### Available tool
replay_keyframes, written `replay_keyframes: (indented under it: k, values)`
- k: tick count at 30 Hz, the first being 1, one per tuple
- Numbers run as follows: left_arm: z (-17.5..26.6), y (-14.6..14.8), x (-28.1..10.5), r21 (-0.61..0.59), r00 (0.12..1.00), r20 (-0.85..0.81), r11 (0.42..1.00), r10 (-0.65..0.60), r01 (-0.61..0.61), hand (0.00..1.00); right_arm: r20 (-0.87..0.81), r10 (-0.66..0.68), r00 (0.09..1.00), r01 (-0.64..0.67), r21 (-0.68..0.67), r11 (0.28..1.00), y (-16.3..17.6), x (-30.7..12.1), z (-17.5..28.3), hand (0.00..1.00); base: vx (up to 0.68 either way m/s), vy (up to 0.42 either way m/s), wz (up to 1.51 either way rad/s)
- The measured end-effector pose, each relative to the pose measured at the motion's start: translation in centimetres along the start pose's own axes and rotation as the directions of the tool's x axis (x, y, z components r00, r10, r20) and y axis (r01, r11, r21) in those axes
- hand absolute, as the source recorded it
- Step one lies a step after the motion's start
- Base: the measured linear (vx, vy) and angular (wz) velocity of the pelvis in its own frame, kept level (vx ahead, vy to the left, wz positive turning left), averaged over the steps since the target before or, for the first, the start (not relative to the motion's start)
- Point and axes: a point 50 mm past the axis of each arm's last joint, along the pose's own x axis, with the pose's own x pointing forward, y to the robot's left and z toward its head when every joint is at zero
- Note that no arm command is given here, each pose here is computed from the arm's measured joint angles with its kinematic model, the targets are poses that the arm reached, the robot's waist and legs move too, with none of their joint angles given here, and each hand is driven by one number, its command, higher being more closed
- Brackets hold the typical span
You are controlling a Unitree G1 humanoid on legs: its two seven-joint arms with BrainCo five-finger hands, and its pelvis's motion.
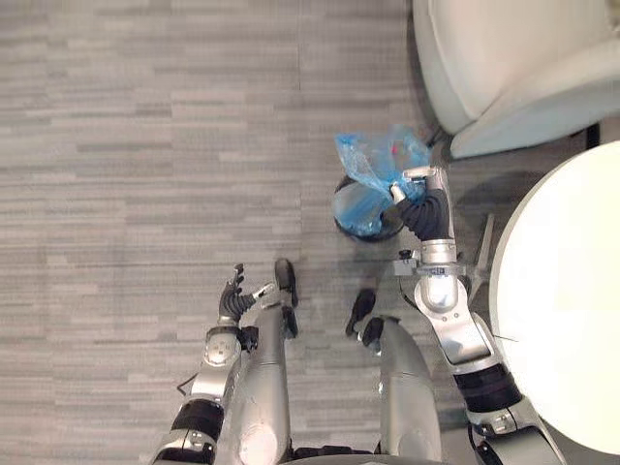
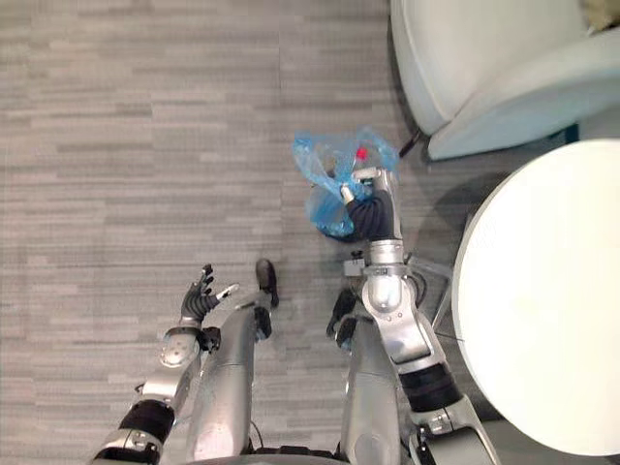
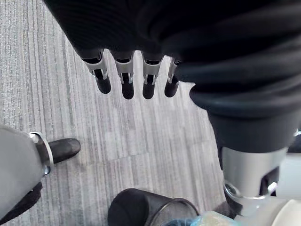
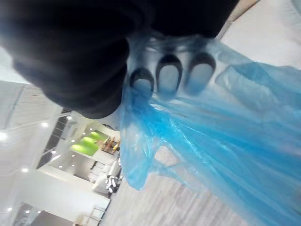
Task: Gather rubbish on tea table into small bin, then transfer packed bag to large trash can.
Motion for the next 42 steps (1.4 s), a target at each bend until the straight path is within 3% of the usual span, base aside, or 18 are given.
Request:
replay_keyframes:
  k: [8, 12, 25, 31, 36, 42]
  values:
    - [-4.9, 0.7, -3.4, 0.086, 0.987, -0.158, 0.995, -0.036, 0.050, 0.00, -0.107, 0.087, 0.990, -0.079, 0.084, 0.993, 0.4, -3.1, -1.5, 1.00, 0.15, -0.021, -0.08]
    - [-4.8, 1.1, -3.6, 0.102, 0.988, -0.150, 0.994, -0.034, 0.050, 0.00, -0.132, 0.100, 0.986, -0.082, 0.132, 0.988, -0.4, -3.5, -2.2, 1.00, 0.16, 0.015, -0.06]
    - [1.0, 3.6, -4.2, 0.026, 0.990, 0.139, 0.999, 0.024, -0.028, 0.00, -0.101, 0.281, 0.954, -0.240, 0.301, 0.923, -1.1, -3.5, -2.5, 1.00, 0.11, 0.013, -0.04]
    - [4.8, 3.6, -4.3, -0.030, 0.950, 0.313, 1.000, 0.003, 0.007, 0.00, -0.063, 0.344, 0.937, -0.304, 0.336, 0.891, -1.2, -3.1, -2.3, 1.00, -0.02, 0.019, -0.13]
    - [7.7, 3.3, -4.5, -0.011, 0.898, 0.438, 0.999, -0.033, 0.042, 0.00, -0.016, 0.399, 0.917, -0.365, 0.372, 0.853, -0.2, -2.8, -1.6, 1.00, -0.06, 0.033, -0.11]
    - [9.4, 0.8, -5.2, 0.032, 0.848, 0.513, 0.990, -0.137, 0.141, 0.00, 0.017, 0.457, 0.890, -0.424, 0.405, 0.810, 1.5, -3.4, -0.9, 1.00, -0.02, 0.018, -0.01]
